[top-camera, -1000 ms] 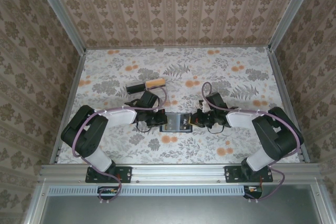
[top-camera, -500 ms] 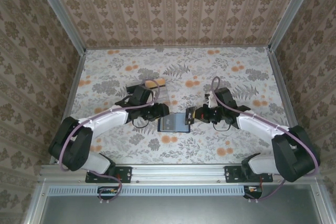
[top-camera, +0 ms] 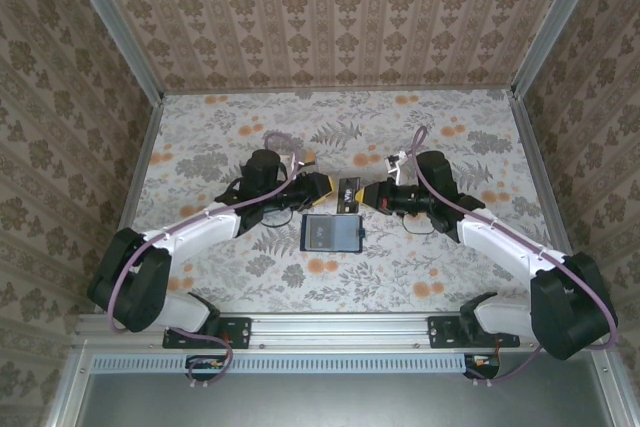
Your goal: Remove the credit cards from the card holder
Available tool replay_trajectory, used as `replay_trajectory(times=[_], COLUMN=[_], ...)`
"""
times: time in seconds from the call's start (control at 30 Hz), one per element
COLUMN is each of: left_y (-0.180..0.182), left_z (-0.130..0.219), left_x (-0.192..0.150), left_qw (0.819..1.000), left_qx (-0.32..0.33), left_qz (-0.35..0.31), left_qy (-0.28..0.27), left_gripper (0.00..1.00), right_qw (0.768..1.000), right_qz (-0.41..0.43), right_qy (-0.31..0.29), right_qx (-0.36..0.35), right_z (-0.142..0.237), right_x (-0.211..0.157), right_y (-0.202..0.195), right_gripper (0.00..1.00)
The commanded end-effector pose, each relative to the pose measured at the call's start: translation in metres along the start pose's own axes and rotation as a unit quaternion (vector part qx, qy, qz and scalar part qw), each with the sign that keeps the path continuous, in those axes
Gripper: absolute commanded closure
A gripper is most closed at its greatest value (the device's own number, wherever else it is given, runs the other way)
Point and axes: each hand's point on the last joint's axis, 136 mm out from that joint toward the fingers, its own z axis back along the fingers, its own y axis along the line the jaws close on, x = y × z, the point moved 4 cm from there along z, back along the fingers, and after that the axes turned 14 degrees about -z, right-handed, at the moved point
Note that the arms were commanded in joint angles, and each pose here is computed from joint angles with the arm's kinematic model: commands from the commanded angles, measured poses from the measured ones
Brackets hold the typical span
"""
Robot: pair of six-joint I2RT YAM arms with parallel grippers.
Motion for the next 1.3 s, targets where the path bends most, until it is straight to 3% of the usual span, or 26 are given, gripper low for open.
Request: replay_trajectory(times=[0.0, 0.27, 0.53, 0.67, 0.77, 0.87, 1.1, 1.27], left_y=[-0.007, -0.018, -0.024, -0.025, -0.023, -0.019, -0.007, 0.004], left_z=[0.000, 0.000, 0.003, 0.007, 0.013, 0.022, 0.056, 0.087], left_x=[0.000, 0.002, 0.004, 0.006, 0.007, 0.007, 0.005, 0.012], left_qw=[1.000, 0.998, 0.996, 0.996, 0.997, 0.998, 0.989, 0.958], left_qx=[-0.031, -0.069, -0.088, -0.083, -0.070, -0.045, 0.081, 0.193], left_qz=[0.004, -0.001, -0.007, -0.011, -0.018, -0.032, -0.121, -0.202], left_qy=[0.004, -0.002, -0.009, -0.011, -0.011, -0.003, 0.039, 0.070], left_gripper=[0.70, 0.80, 1.00, 1.00, 1.00, 1.00, 1.00, 1.00], right_qw=[0.999, 0.999, 0.999, 0.999, 1.000, 1.000, 1.000, 0.998], right_qz=[0.007, 0.001, -0.001, 0.000, 0.003, 0.007, 0.025, 0.041], right_qy=[0.009, 0.014, 0.017, 0.019, 0.017, 0.013, -0.003, -0.016], right_qx=[0.041, 0.049, 0.048, 0.037, 0.022, 0.010, -0.018, -0.040], right_z=[0.001, -0.001, -0.003, -0.003, -0.002, 0.000, 0.007, 0.011], right_x=[0.001, 0.001, 0.001, 0.000, -0.001, -0.001, 0.000, 0.003], right_y=[0.017, 0.016, 0.014, 0.009, 0.005, 0.002, 0.001, 0.002], right_gripper=[1.00, 1.00, 1.00, 0.80, 0.48, 0.30, 0.01, 0.00])
